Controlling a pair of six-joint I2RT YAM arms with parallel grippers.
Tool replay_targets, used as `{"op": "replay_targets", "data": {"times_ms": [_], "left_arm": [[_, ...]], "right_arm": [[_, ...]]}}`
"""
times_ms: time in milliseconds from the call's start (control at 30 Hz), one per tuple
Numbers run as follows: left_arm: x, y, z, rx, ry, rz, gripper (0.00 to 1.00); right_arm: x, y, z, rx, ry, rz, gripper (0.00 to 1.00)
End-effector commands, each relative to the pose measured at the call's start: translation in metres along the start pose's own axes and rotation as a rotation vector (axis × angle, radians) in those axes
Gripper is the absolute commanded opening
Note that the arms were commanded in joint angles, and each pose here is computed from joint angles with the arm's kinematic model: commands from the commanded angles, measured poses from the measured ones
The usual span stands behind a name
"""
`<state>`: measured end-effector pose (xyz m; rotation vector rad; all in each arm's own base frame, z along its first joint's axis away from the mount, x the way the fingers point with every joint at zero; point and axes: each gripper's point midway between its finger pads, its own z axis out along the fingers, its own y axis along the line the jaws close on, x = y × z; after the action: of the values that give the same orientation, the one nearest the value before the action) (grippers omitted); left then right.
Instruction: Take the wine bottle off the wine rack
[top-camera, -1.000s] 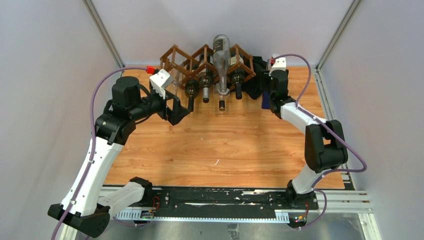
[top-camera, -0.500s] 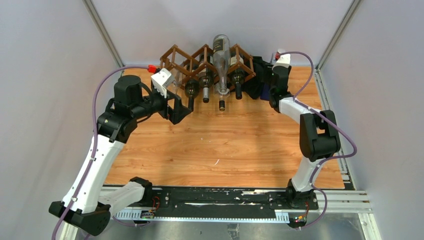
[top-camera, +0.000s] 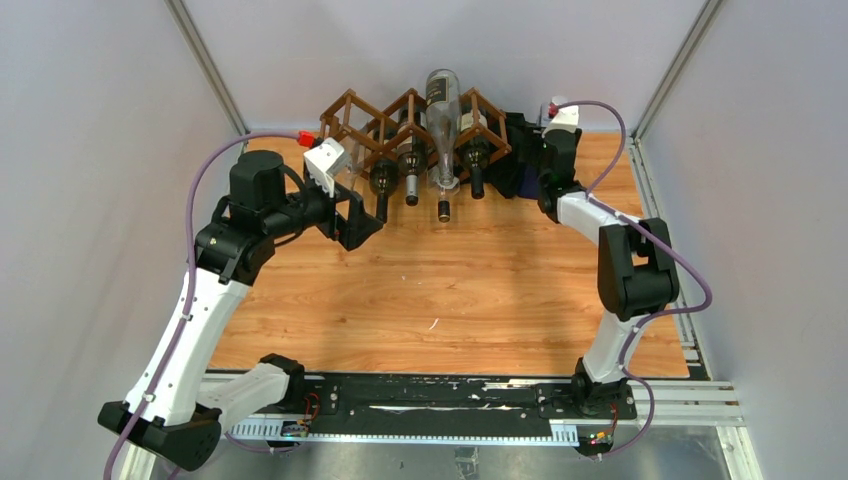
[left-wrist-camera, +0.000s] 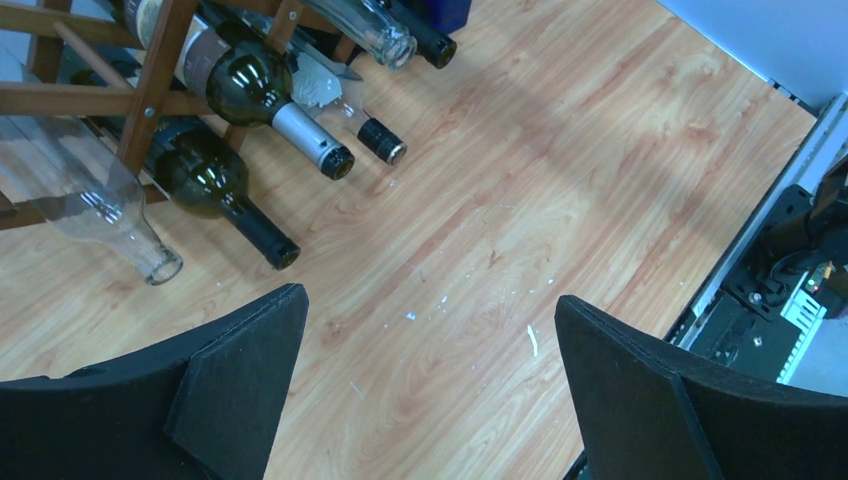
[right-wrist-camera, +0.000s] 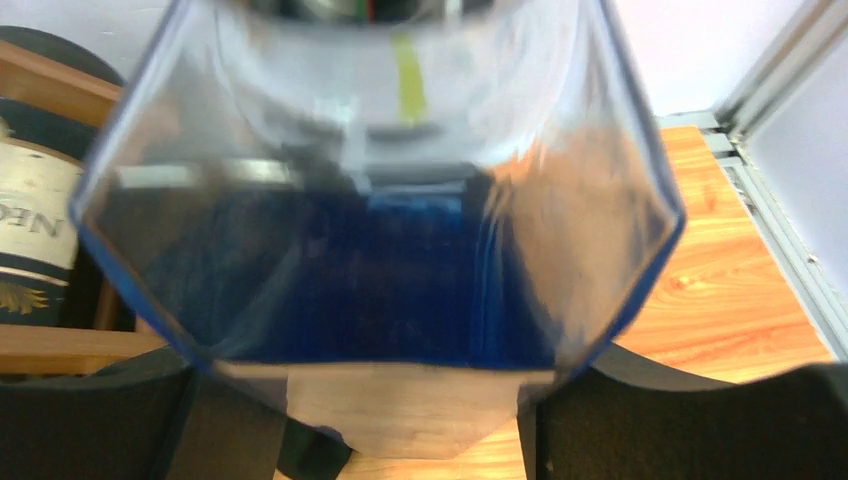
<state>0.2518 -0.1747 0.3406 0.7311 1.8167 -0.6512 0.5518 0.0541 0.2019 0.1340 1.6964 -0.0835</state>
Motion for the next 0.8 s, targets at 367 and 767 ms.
{"op": "replay_targets", "data": {"times_ms": [367,767], "left_arm": [[-0.006,-0.004,-0.008,0.013,0.022,0.000,1.00],[-0.006,0.018,-0.001,-0.049,0.034,-0.057,1.00]], "right_arm": [[-0.100,-0.008,-0.042,-0.029,-0.147,0.048,0.90],[-0.146,0.035,-0.124,-0.230,0.046,0.146,0.90]]}}
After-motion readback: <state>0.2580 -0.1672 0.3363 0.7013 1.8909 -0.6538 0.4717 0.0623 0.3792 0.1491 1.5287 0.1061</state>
